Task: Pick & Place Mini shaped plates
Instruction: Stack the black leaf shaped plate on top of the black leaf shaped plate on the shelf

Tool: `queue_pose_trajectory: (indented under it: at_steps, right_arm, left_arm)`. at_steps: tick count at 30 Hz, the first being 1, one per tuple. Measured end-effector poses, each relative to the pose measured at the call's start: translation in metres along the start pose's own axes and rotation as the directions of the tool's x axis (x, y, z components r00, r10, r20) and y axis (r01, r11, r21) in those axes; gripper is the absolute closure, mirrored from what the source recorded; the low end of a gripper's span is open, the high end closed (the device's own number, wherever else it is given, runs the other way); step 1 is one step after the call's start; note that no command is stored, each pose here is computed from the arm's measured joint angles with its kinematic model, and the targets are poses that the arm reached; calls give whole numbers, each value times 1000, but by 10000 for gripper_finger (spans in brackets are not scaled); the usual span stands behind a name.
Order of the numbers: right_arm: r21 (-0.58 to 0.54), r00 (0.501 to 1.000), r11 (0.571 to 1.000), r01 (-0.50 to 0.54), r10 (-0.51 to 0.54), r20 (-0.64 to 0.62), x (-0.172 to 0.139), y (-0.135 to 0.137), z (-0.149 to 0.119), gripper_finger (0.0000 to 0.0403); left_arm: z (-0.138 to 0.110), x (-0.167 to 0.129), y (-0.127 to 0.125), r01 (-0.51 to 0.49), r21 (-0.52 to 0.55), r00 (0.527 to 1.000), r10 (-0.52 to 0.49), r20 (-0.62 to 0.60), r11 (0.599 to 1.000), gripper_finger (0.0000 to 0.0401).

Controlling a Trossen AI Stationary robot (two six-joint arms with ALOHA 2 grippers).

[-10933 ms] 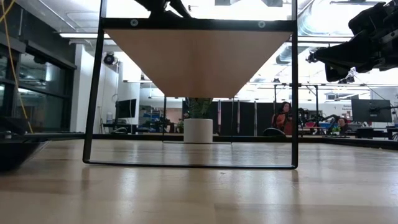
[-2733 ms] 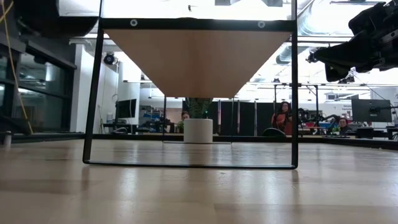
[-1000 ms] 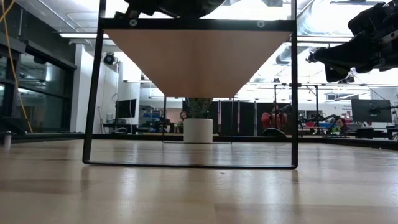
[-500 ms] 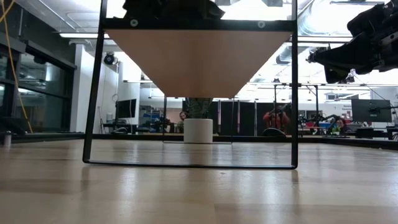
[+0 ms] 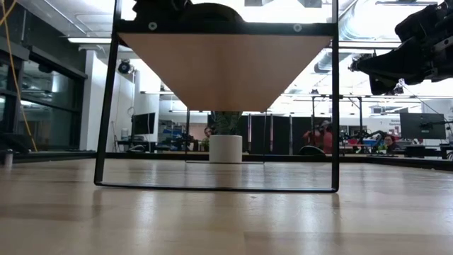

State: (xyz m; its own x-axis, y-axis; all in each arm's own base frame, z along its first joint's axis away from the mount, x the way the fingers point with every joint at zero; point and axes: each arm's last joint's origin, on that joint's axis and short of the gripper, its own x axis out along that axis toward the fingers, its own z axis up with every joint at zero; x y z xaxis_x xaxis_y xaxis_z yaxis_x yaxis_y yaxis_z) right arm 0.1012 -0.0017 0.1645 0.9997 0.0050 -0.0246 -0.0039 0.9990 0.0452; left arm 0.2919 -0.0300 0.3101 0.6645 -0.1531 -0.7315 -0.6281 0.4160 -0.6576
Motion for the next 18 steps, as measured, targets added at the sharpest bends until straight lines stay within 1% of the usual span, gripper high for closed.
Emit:
queue_pose_trajectory:
  at_steps: [8, 18]
  right_arm:
    - [0, 1000, 1000, 1, -1, 1, 0, 0, 0, 391]
    - [0, 1000, 1000, 0, 0, 1, 0, 0, 0, 391]
  left_arm:
    - [-1, 3, 0, -5, -10, 1000, 5, -3, 1000, 400]
    - [-1, 3, 0, -10, -2, 1000, 10, -6, 1000, 389]
